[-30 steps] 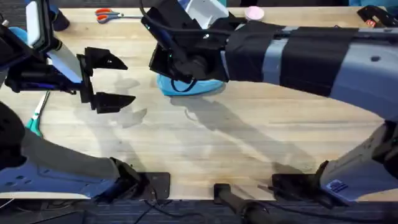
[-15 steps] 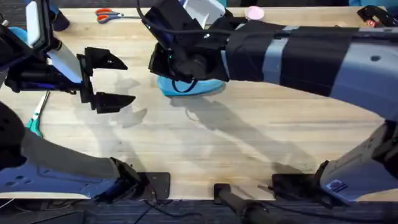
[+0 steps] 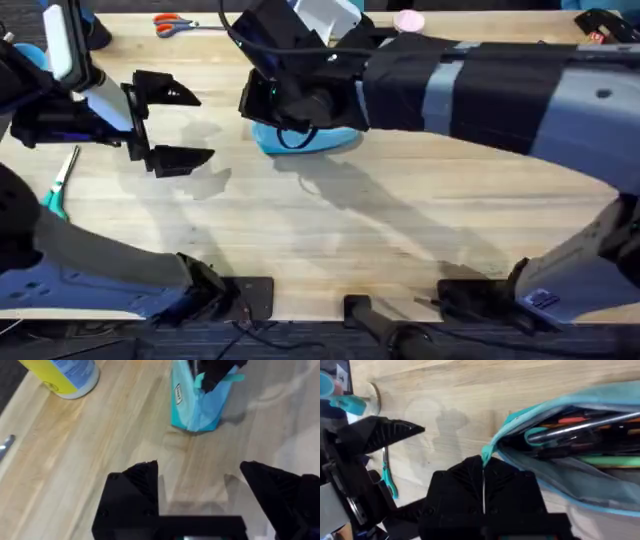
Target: Unzip the bag, pick up the pens from the table one at a time and place them inside, then zip the bag closed.
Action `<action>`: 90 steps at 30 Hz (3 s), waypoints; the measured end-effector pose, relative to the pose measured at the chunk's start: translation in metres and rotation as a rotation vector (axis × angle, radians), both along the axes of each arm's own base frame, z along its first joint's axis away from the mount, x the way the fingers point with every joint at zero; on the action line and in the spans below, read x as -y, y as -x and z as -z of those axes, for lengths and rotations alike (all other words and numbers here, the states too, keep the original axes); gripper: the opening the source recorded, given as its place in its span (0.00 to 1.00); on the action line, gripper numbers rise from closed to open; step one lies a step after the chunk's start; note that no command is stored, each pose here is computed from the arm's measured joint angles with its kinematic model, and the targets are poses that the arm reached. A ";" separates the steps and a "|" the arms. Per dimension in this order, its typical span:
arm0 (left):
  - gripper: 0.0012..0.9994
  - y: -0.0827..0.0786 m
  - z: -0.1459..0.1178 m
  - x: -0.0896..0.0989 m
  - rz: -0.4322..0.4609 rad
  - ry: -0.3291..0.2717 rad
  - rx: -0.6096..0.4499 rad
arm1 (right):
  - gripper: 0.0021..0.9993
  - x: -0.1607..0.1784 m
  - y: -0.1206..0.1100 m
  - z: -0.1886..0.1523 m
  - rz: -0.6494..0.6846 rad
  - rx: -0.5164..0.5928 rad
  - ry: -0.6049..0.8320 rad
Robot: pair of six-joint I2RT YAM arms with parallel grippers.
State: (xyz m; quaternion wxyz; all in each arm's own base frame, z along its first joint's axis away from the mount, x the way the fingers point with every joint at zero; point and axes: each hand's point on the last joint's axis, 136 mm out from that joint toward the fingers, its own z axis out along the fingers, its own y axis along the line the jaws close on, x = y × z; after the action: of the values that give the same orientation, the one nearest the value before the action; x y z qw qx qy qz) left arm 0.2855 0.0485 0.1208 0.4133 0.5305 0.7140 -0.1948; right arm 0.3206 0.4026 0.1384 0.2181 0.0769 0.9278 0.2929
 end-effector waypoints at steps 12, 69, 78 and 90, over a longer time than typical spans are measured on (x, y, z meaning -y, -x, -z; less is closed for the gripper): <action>0.99 -0.032 0.005 -0.025 0.000 -0.141 0.180 | 0.03 0.000 0.000 0.000 0.000 0.000 0.000; 1.00 -0.027 0.008 0.050 0.148 0.005 0.043 | 0.03 0.001 0.000 0.001 0.000 -0.002 0.003; 1.00 -0.036 0.027 0.061 0.090 0.224 -0.045 | 0.03 0.001 0.000 0.001 0.000 -0.002 0.003; 1.00 -0.047 0.035 0.086 0.117 0.358 -0.046 | 0.03 0.001 0.000 0.001 0.000 -0.002 0.003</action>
State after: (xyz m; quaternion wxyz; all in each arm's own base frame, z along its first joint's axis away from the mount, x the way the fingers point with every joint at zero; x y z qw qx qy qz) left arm 0.3324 -0.0375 0.0860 0.4725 0.4844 0.6454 -0.3544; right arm 0.3202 0.4021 0.1378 0.2172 0.0769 0.9284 0.2914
